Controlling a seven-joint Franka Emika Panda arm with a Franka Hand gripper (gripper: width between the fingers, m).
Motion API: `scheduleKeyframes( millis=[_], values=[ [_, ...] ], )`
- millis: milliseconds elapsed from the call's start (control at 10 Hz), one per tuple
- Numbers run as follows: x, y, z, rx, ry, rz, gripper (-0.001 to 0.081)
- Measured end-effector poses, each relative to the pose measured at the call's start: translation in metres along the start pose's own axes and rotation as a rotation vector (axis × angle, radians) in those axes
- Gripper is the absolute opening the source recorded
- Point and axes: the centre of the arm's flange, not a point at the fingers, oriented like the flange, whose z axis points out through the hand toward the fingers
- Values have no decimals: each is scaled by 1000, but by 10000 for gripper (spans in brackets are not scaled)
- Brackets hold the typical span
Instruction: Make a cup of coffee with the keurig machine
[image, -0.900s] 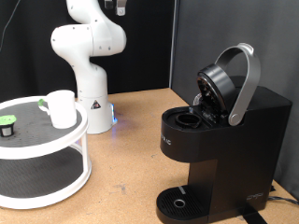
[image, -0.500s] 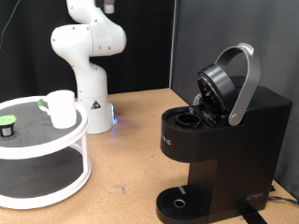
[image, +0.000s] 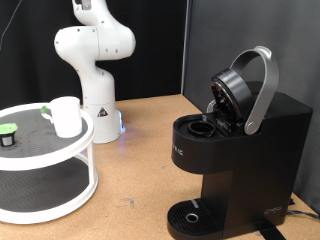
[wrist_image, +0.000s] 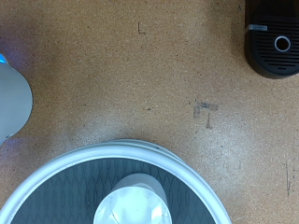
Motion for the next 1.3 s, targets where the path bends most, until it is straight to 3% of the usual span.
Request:
scheduleKeyframes(
  millis=[200, 900, 1300],
  values=[
    [-9, 6, 1, 11, 12, 1, 805],
    [-104, 53, 10, -6, -36, -4, 805],
    [-125, 64, 12, -9, -20, 11, 805]
  ],
)
